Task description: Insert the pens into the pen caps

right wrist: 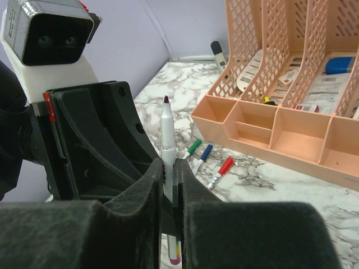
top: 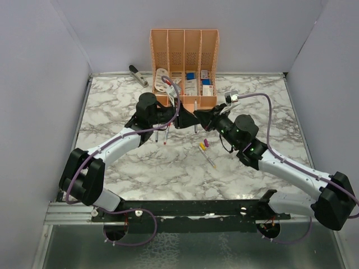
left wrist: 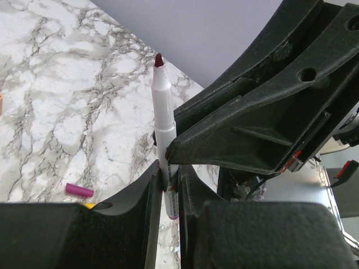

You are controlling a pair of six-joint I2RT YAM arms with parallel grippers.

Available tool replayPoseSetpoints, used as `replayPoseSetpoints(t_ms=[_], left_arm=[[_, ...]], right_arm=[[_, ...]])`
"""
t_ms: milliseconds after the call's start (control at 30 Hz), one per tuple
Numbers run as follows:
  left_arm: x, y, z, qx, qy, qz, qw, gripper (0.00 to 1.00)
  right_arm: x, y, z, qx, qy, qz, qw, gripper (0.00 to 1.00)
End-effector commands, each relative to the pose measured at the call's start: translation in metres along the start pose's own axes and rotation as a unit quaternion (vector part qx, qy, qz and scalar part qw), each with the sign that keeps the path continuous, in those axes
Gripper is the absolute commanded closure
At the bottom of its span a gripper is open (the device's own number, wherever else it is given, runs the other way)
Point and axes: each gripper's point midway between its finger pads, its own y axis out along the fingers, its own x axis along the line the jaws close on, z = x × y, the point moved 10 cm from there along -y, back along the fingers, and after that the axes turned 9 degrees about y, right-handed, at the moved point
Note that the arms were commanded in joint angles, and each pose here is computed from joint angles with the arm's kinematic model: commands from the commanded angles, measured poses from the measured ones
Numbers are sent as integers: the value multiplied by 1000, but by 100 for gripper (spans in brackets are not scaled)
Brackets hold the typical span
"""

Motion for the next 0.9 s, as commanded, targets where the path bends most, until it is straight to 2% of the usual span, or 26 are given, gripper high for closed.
replayPoseSetpoints(t_ms=[0,133,233,333,433,533,667,867], left_arm=[[7,-3,13,9,2,-46,999,100],[15,-8,29,44,-4,-88,995,100],[24,-12,38,86,-1,-132,987,100],[29,-18,45,131,3,-165,977,100],[33,-22,50,164,3,-182,970,100],[33,-24,55,179,0,-184,966,100],[35,-24,61,189,-12,-183,965,100],[36,-24,66,197,-20,-174,965,100]], right_arm=[[3,-16,-23,-26,-26,32,999,84],[0,-29,-34,-45,-33,71,996,70],[-7,-36,-37,-44,-34,130,990,67],[-20,-37,-33,-18,-39,221,974,65],[-35,-31,-16,54,-57,311,947,65],[-53,-27,12,148,-63,358,920,67],[-75,-24,46,250,-37,364,896,70],[-91,-16,77,328,-28,358,874,74]])
